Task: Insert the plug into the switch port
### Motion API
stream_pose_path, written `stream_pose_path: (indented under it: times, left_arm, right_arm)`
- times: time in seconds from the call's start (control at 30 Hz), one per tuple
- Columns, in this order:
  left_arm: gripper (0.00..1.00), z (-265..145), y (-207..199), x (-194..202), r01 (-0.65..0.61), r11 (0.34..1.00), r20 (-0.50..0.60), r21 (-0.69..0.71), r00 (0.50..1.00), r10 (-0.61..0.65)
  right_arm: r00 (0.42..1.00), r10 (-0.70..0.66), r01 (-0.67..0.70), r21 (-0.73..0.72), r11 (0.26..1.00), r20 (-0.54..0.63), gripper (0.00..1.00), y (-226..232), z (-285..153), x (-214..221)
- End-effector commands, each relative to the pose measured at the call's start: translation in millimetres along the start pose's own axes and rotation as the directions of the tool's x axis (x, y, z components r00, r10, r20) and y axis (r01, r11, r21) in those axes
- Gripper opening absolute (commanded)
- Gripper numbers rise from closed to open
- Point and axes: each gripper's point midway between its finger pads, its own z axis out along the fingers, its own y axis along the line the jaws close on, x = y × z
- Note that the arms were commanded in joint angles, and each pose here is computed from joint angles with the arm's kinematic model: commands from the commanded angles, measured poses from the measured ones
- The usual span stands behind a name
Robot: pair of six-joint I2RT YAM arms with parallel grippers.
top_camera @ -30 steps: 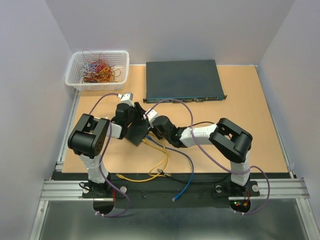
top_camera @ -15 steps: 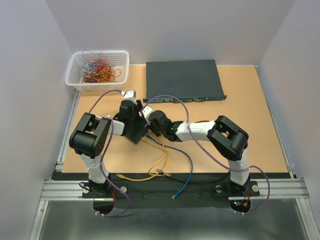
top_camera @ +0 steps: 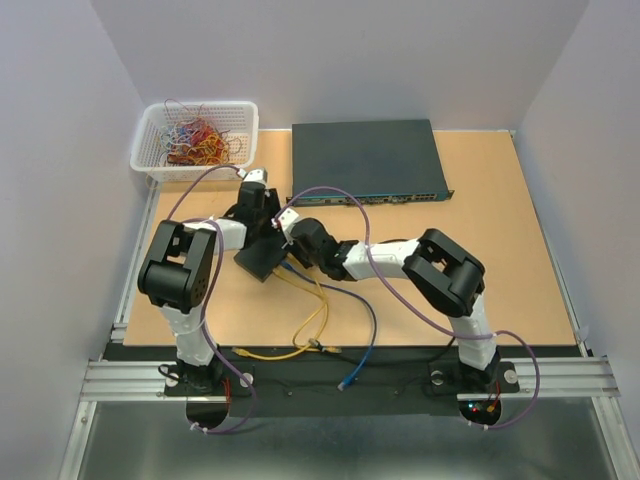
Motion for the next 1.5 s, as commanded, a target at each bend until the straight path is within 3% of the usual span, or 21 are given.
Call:
stream_pose_path:
  times: [0.0,0.53,0.77,1.47]
  left_arm:
    - [0.57,-16,1,33,0.101,0.994,-0.176,0.030,0.980,-0.095]
    - [0.57,-13,13,3,0.164,0.986,-0.103,-0.001,0.981,-0.163]
    - [0.59,-3,15,-8,0.163,0.987,-0.109,-0.013,0.981,-0.163]
    - [0.67,-19,66,-75,0.168,0.957,0.043,-0.236,0.986,-0.163]
  right_arm:
    - [0.929,0.072,-0.054,-0.058,0.997,0.364,0.06,13,11,-122]
    - [0.901,0.065,-0.064,-0.017,0.998,0.428,0.09,8,30,-153]
    - [0.907,0.030,-0.043,0.021,0.999,0.419,0.24,1,23,-146]
    - [0.904,0.054,-0.090,0.066,0.994,0.424,0.40,-21,-32,-130]
